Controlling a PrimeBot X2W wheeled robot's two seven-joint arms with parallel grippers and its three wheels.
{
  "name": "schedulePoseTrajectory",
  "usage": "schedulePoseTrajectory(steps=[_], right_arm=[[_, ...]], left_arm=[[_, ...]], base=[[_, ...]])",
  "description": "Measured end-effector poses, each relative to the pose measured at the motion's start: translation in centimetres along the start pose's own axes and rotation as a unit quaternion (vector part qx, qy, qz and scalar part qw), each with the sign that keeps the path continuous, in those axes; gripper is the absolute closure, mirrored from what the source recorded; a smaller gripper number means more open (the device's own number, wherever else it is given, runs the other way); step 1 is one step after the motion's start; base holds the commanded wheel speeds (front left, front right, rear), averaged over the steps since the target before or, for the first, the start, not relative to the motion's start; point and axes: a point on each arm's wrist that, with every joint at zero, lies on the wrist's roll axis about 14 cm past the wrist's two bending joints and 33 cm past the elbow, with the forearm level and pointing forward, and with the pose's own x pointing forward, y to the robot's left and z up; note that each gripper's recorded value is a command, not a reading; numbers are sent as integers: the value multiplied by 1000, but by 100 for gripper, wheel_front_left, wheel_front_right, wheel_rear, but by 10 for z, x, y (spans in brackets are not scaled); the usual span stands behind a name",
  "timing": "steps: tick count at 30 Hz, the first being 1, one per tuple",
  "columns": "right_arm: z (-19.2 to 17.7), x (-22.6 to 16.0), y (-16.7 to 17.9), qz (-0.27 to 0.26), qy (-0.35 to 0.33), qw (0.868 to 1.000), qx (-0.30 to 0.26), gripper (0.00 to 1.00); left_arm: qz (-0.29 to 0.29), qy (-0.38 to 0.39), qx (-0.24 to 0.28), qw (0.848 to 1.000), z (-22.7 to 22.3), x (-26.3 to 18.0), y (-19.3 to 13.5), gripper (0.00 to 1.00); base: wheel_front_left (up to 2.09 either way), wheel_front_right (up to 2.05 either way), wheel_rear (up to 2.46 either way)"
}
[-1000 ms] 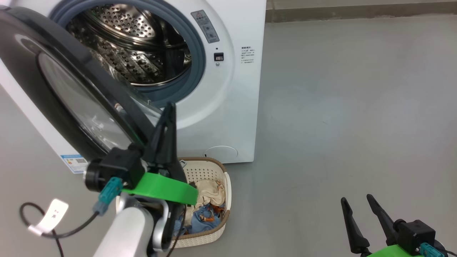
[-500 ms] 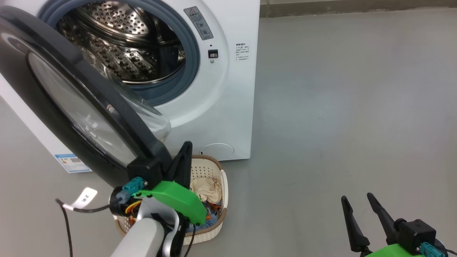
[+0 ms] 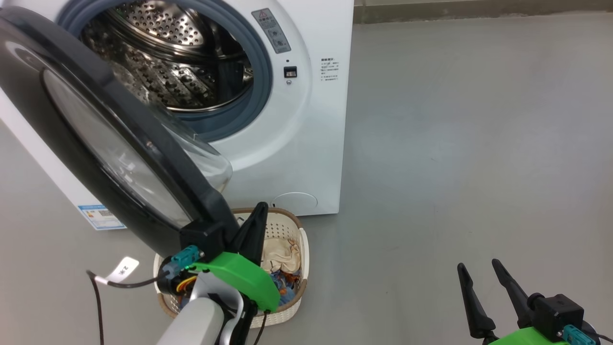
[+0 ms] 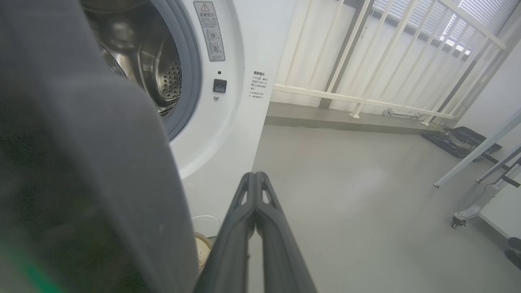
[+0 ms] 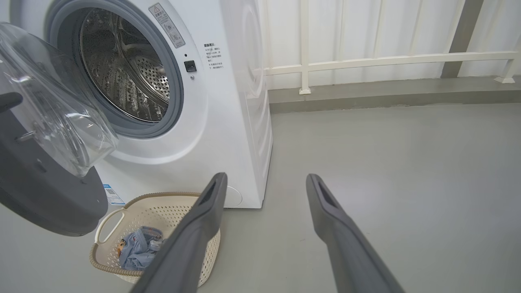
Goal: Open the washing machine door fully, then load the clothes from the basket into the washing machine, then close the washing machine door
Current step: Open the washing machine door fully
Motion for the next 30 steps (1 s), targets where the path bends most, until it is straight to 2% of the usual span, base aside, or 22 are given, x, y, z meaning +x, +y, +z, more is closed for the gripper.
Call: schedulePoseTrajectory(steps=[13,30], right_arm=[[4,4,16,25,-6,1000,-3,0],[2,16,59,92,-3,996,-4,0]], left_arm=[[7,-8,9,1000,5,-11,5,100],[50,-26,8,998,14,-41,29,100]], base=[[0,0,0],[0,0,0]])
